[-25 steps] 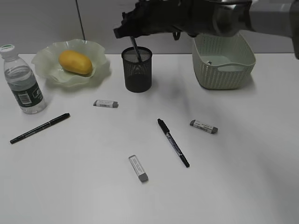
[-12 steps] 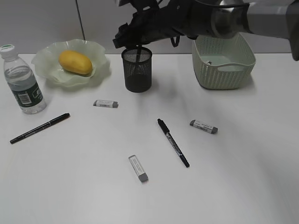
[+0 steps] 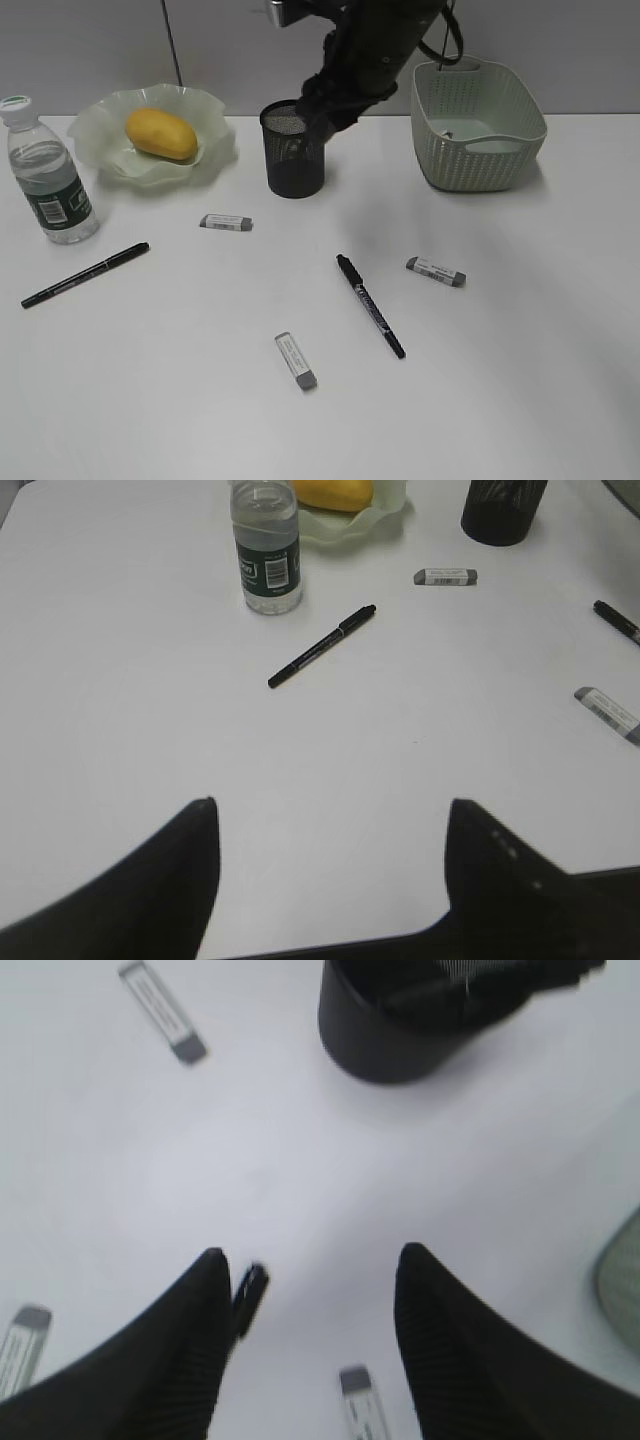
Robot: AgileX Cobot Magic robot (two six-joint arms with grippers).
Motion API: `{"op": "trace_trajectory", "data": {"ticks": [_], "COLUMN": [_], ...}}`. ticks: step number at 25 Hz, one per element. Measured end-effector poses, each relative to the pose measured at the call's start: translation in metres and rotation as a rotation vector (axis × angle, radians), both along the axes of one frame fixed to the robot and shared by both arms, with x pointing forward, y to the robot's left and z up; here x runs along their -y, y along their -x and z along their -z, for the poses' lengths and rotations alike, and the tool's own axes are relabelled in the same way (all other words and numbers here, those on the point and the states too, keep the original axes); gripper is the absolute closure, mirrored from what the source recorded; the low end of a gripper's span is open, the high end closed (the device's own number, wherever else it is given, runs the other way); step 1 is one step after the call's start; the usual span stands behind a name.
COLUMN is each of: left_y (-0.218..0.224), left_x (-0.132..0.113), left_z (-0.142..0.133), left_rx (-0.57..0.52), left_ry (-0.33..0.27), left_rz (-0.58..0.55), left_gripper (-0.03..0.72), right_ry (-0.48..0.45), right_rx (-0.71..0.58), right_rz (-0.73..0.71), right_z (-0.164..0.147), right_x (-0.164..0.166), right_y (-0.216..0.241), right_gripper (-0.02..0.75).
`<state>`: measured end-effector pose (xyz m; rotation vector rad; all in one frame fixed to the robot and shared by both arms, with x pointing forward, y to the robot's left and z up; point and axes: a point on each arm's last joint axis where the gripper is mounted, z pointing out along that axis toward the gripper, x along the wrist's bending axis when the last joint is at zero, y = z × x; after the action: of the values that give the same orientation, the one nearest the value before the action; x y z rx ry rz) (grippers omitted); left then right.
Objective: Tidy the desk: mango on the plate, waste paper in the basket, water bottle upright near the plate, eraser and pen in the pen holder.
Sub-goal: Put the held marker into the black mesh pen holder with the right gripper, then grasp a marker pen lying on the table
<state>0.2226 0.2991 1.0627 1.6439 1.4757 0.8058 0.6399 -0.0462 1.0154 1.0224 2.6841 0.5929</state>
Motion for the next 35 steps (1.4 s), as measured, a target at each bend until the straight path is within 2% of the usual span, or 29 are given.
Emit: {"op": "trace_trajectory", "data": {"ticks": [3,7,13,18,25,29,35], "left_y": [0.000,0.000,0.000,0.000,0.000,0.000,0.000], "left_x": [0.000,0.000,0.000,0.000,0.000,0.000,0.000], "left_z": [0.000,0.000,0.000,0.000,0.000,0.000,0.000], "left_rx": [0.000,0.000,0.000,0.000,0.000,0.000,0.004], "left_ry": [0.000,0.000,-0.001,-0.001,-0.001,-0.001,0.000], "left_rz": [0.000,0.000,-0.001,-0.001,-0.001,-0.001,-0.001], "left_gripper": [0.156,0.156,0.156,0.156,0.156,0.156,0.156], "right_ry": [0.099,0.168,0.099,0.087,0.088,0.043,-0.067], "right_rx": [-0.065,-0.095,-0.109,-0.132,-0.169,-0.127,0.015], "right_rz": [0.057,0.122,0.251,0.317,0.380,0.416,0.437], "right_z": [-0.009,-0.025,-0.052,-0.072,-0.075,-0.069,-0.063], "right_x": [0.013,0.027,0.059,0.101,0.150,0.170,0.197], "right_y": [0.010,0.018,0.030,0.068,0.150,0.198,0.264], "right_gripper": [0.311,0.311,0.311,0.305,0.172,0.158,0.155]}}
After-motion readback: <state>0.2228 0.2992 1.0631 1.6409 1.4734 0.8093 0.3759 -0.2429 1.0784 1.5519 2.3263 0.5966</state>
